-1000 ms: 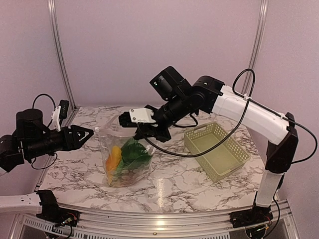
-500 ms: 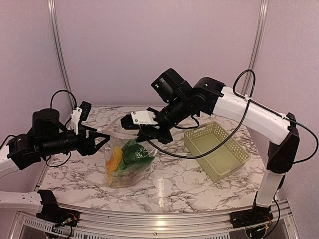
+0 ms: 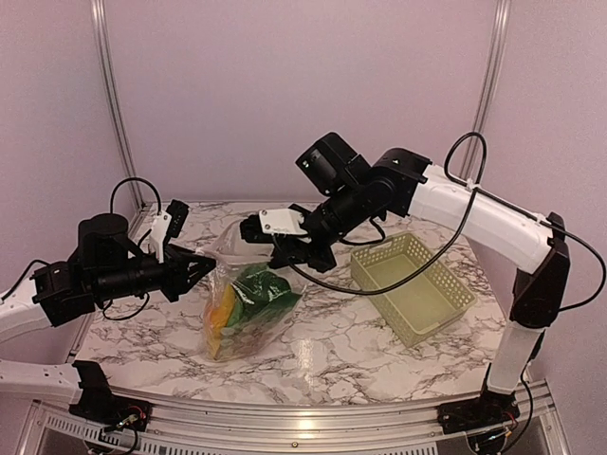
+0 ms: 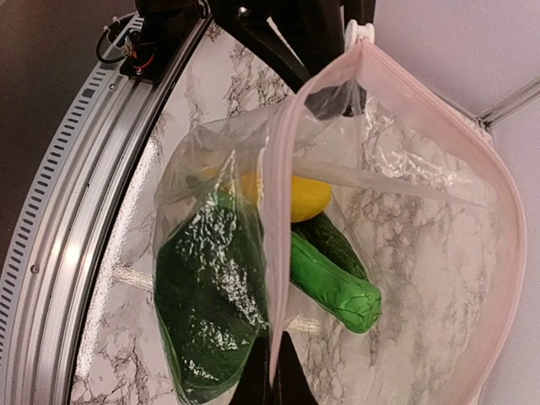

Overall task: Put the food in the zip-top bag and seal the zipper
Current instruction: Pass from the right arm to the left, then pass from the left arm to the right

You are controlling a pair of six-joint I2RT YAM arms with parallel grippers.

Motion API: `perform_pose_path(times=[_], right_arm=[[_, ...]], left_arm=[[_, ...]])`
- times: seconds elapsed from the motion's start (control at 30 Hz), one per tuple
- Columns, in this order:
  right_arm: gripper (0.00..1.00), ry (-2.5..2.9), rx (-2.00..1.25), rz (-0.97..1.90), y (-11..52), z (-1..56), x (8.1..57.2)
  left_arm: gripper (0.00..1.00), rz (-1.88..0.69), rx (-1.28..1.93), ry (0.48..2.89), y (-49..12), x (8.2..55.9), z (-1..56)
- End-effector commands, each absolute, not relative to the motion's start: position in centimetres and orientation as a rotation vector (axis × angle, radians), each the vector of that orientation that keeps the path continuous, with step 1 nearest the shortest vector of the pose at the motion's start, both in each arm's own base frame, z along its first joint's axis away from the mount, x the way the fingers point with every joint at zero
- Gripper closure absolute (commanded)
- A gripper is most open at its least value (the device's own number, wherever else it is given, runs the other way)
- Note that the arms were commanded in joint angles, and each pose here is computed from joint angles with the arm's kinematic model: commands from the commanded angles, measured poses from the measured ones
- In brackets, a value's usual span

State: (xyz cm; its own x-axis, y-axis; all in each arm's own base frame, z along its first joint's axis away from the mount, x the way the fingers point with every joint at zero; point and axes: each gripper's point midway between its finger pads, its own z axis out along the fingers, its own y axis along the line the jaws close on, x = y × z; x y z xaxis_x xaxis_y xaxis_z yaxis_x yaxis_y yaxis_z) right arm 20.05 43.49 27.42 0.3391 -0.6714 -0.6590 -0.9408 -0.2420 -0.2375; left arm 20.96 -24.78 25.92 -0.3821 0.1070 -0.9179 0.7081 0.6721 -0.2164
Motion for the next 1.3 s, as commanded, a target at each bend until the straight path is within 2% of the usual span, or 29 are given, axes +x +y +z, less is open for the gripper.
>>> perform_pose_path(times=[0.0,0.17,0.27,0.37,0.47,0.87,0.97,1.03,1.07,1.17,1.27], right_arm=[[1.00,1.455,-1.936,0.557,42.1,28.4,21.3],[0.99,1.452,-1.903,0.569,42.0,29.4,22.0],[0.83,1.426,-1.896,0.613,42.7,30.7,21.7],[0.71,1.369,-1.900,0.636,44.1,32.2,20.6],[0.68,1.323,-1.925,0.643,45.8,32.3,19.2],[0.71,1.426,-1.739,0.731,50.5,33.2,21.1],[0.82,1.460,-1.706,0.739,51.2,32.8,21.7],[0.97,1.449,-1.697,0.749,51.5,33.2,21.8],[1.00,1.433,-1.701,0.762,51.6,33.4,21.7],[1.00,1.406,-1.711,0.824,51.5,34.0,21.2],[1.00,1.403,-1.716,0.869,51.1,34.1,21.1]], left_arm=[[0.87,-0.734,0.595,1.807,-24.4,21.6,28.0],[0.95,-0.746,0.580,1.799,-24.3,21.6,29.4],[1.00,-0.747,0.588,1.809,-24.5,21.7,30.2],[1.00,-0.761,0.609,1.837,-25.2,21.7,30.7],[1.00,-0.773,0.615,1.837,-25.6,21.7,31.5],[1.00,-0.731,0.674,1.866,-25.4,21.4,32.0],[1.00,-0.736,0.667,1.862,-25.2,21.3,31.9],[0.98,-0.735,0.661,1.861,-25.0,21.2,31.6],[0.94,-0.731,0.656,1.859,-24.9,21.2,31.5],[0.64,-0.739,0.595,1.804,-23.9,21.1,31.7],[0.49,-0.729,0.543,1.743,-22.9,21.1,31.3]])
